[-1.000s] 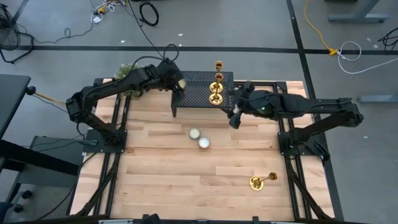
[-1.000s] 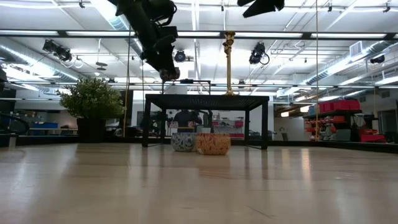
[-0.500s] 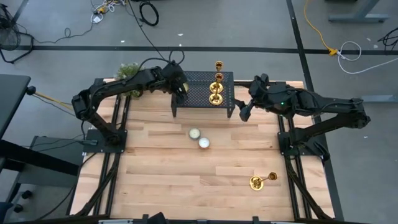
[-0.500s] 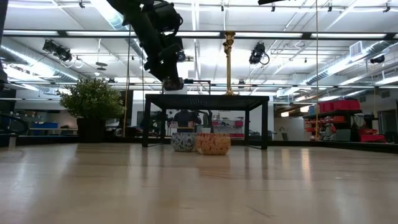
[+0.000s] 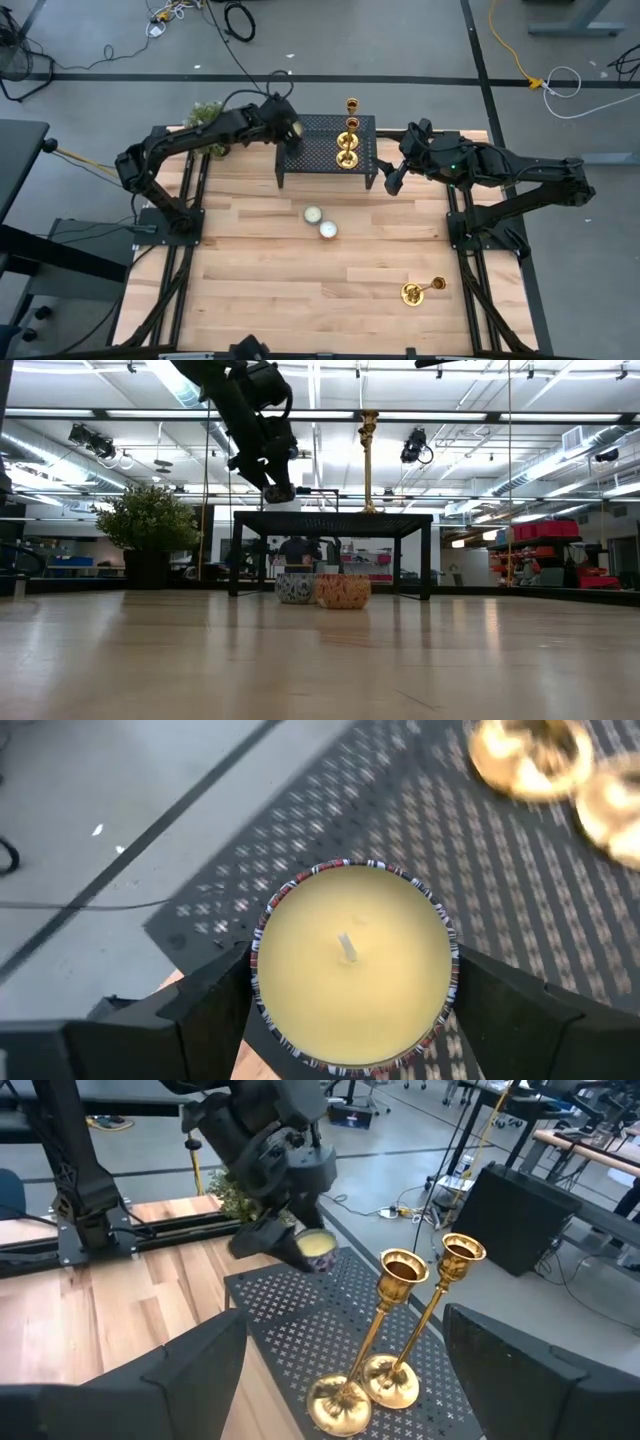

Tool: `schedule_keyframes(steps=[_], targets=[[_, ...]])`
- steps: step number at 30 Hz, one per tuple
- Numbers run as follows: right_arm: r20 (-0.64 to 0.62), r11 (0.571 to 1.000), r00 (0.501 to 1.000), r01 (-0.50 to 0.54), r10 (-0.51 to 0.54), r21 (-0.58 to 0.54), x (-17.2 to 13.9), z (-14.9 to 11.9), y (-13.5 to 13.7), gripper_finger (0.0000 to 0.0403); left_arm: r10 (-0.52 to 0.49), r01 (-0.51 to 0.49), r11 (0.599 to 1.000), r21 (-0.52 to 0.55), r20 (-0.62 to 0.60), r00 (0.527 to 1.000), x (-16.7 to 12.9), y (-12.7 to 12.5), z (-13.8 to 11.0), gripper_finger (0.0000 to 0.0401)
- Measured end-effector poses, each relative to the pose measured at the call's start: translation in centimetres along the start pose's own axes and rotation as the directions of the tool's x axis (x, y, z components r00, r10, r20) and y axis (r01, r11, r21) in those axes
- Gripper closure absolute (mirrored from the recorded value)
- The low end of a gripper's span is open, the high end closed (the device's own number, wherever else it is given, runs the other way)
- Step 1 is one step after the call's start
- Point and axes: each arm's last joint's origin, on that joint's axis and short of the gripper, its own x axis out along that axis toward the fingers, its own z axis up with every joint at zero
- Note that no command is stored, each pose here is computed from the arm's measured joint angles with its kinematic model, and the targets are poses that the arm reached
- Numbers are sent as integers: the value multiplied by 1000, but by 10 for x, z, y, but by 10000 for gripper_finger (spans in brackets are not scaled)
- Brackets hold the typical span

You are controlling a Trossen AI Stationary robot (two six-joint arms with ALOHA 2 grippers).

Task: Pick & Place candle stick holders
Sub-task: Put the patterned red scented candle on the shelf

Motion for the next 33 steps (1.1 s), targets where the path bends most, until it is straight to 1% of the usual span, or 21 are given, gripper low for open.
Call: schedule_keyframes(steps=[3,6,11,16,20,33], targets=[[0,1000,1000,1,-1,16,0,0,0,66,1,0,998,-62,29,1000,1,3,3,92],[0,1000,1000,2,-2,24,0,0,0,66,4,-1,996,-94,38,999,6,6,5,92],[0,1000,1000,4,-4,24,0,0,0,66,-17,16,988,-154,-11,1000,21,9,0,92],[0,1000,1000,6,-6,25,0,0,0,66,-13,6,988,-153,-44,999,35,7,-3,92],[0,1000,1000,6,-6,26,0,0,0,66,-19,12,988,-155,-45,999,43,6,-4,92],[-1,1000,1000,7,-7,27,0,0,0,66,-24,17,988,-154,-42,999,43,6,-3,90]])
